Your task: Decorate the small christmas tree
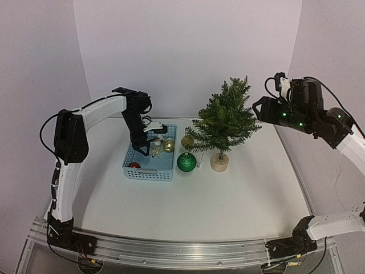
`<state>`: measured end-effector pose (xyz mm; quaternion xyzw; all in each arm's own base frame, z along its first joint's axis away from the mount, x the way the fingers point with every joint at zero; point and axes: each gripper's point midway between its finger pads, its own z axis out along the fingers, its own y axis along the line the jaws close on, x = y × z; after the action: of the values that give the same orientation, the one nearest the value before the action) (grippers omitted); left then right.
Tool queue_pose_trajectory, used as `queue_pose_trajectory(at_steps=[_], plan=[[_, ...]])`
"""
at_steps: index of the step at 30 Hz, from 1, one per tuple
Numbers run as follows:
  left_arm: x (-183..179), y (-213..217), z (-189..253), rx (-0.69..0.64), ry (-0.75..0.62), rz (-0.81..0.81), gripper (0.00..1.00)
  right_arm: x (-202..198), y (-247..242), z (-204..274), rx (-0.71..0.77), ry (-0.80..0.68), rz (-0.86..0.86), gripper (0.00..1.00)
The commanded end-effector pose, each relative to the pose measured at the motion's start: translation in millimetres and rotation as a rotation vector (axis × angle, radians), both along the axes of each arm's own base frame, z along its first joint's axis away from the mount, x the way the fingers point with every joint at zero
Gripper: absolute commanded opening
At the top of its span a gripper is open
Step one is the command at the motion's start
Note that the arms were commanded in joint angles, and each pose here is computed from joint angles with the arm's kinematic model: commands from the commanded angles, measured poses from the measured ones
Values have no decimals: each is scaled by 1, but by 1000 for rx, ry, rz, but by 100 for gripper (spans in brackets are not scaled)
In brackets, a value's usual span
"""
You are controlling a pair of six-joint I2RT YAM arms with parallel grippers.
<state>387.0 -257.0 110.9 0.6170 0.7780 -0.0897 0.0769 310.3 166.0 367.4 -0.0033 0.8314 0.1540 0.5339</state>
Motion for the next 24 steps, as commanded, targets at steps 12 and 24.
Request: queue_pose_trajectory(at_steps=[12, 24], plan=[[65, -98, 33, -518, -337, -198, 87, -7, -2, 10, 45, -25, 12, 61], [85, -106, -18, -436, -320, -339, 89, -6, 3, 15, 57, -27, 31, 61]])
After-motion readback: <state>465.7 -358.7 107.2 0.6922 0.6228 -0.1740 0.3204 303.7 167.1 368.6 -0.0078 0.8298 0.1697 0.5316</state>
